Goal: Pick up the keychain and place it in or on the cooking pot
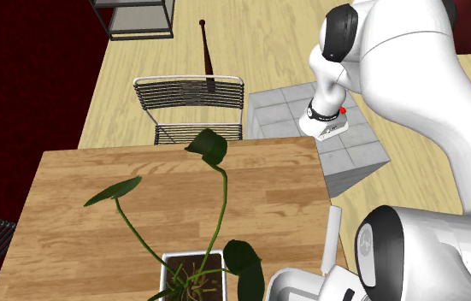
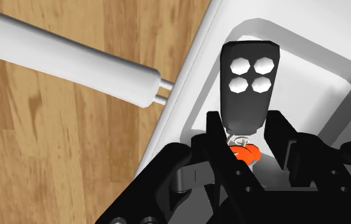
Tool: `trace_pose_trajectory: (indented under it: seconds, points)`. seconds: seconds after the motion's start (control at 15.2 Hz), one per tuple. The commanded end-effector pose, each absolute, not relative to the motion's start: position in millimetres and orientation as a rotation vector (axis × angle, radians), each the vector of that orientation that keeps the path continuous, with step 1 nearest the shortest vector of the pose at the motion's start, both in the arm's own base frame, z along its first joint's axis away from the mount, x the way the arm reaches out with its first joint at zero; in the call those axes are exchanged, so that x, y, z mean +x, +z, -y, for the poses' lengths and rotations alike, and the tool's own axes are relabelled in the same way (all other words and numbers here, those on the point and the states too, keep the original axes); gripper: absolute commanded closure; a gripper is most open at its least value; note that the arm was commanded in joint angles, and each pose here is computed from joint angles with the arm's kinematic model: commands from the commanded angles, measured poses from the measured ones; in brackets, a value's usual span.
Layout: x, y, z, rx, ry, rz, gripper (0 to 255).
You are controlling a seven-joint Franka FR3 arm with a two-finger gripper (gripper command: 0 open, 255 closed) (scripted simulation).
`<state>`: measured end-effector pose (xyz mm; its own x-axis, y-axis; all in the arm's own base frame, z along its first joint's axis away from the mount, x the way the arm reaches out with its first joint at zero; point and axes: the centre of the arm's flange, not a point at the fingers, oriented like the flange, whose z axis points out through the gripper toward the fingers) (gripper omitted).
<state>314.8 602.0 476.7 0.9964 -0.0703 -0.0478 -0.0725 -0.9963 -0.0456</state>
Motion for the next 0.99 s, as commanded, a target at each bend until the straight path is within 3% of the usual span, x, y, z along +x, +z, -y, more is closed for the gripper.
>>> trace_pose_trajectory:
  seconds: [0.0,0.2,0.26,0.59,0.92]
  points:
    - [315,477,-602,-3.091,0.071,-0.111,255]
    - [315,477,-602,-3.091,0.071,-0.111,255]
    - [315,477,-602,-3.091,0.071,-0.111,0]
    - [315,477,-602,-3.091,0.071,-0.111,0]
    - [317,526,-600,-3.091,0.071,-0.111,0]
